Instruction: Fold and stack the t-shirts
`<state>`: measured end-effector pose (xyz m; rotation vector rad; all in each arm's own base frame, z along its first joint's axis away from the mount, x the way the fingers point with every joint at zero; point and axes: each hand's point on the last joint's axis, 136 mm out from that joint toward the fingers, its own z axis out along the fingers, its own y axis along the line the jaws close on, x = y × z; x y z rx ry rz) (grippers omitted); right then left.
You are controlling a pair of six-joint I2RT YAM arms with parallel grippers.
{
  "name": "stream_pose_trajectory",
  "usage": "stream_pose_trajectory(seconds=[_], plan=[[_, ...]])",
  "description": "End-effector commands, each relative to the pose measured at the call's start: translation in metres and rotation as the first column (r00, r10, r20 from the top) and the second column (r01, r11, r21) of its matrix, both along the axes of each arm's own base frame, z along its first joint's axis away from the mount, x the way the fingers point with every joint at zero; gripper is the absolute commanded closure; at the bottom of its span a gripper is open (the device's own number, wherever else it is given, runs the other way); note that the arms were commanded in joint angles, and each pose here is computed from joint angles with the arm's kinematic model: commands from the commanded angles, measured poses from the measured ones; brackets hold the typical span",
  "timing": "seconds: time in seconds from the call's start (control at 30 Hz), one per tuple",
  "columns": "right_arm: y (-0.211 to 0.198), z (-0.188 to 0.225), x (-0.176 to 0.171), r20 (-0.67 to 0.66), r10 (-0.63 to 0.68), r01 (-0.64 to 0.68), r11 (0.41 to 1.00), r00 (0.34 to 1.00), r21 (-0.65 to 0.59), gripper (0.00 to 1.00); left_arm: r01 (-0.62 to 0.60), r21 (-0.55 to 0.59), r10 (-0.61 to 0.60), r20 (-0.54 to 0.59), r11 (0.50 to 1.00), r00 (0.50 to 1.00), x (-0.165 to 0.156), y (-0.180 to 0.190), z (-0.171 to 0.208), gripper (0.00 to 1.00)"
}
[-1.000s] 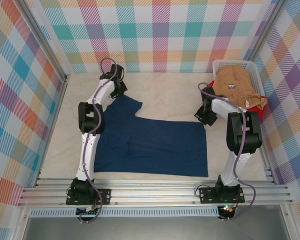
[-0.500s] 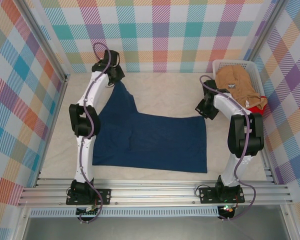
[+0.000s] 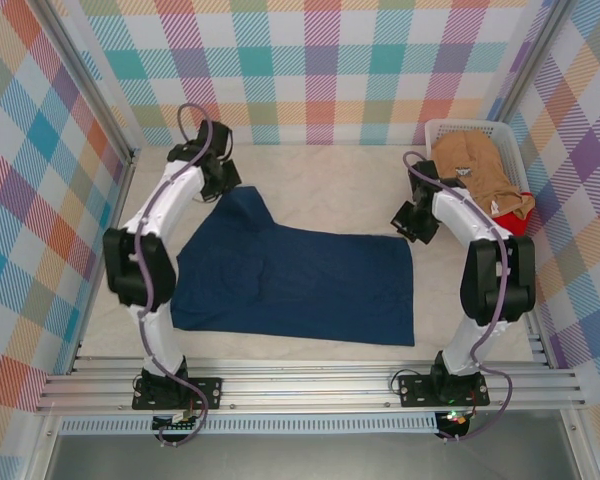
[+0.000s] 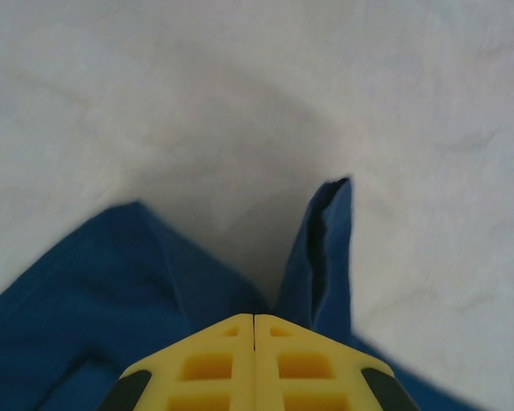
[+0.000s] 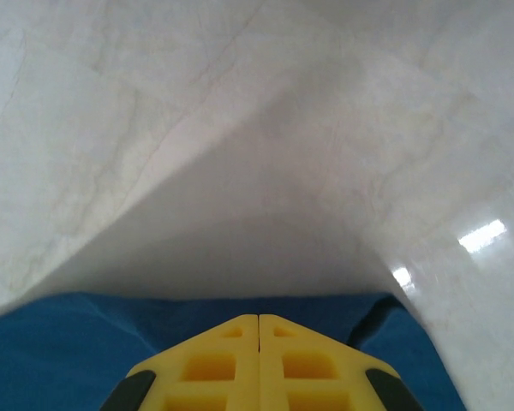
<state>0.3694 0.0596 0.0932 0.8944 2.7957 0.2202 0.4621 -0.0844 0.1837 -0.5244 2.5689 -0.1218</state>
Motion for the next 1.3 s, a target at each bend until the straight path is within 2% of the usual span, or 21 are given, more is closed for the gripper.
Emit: stream_pose_trajectory(seconds=[0.0, 0.2, 0.33, 0.5, 0.8, 1.1, 1.27], plan=[[0.007, 0.005, -0.041, -0.082, 0.053, -0.049, 0.998, 0.995, 0.047, 1.00, -0.079, 0.076, 0.080, -0.013, 0.994, 0.997, -0.060, 0.025, 0.014, 1.00], [0.015, -0.005, -0.097, -0.213, 0.099, -0.078, 0.991, 0.972, 0.108, 1.00, -0.175, 0.102, 0.181, -0.060, 0.979, 0.982, -0.150, 0.055, -0.003, 1.00], [0.005, -0.019, -0.133, -0.304, 0.086, -0.068, 0.995, 0.949, 0.072, 1.00, -0.229, 0.120, 0.242, -0.099, 0.966, 0.965, -0.187, 0.068, -0.017, 1.00], [-0.012, -0.033, -0.147, -0.350, 0.044, -0.055, 0.998, 0.936, -0.020, 1.00, -0.338, 0.193, 0.360, -0.091, 0.921, 0.929, -0.219, 0.093, -0.021, 1.00], [-0.026, -0.034, -0.145, -0.356, 0.005, -0.044, 0.994, 0.935, -0.101, 1.00, -0.384, 0.246, 0.414, -0.085, 0.890, 0.906, -0.239, 0.107, -0.023, 1.00], [-0.028, -0.027, -0.137, -0.335, -0.003, -0.039, 0.992, 0.942, -0.120, 1.00, -0.395, 0.243, 0.433, -0.125, 0.886, 0.893, -0.251, 0.106, -0.038, 1.00], [-0.027, -0.025, -0.133, -0.325, 0.000, -0.039, 0.992, 0.946, -0.116, 1.00, -0.399, 0.196, 0.423, -0.106, 0.896, 0.900, -0.253, 0.098, -0.033, 1.00]])
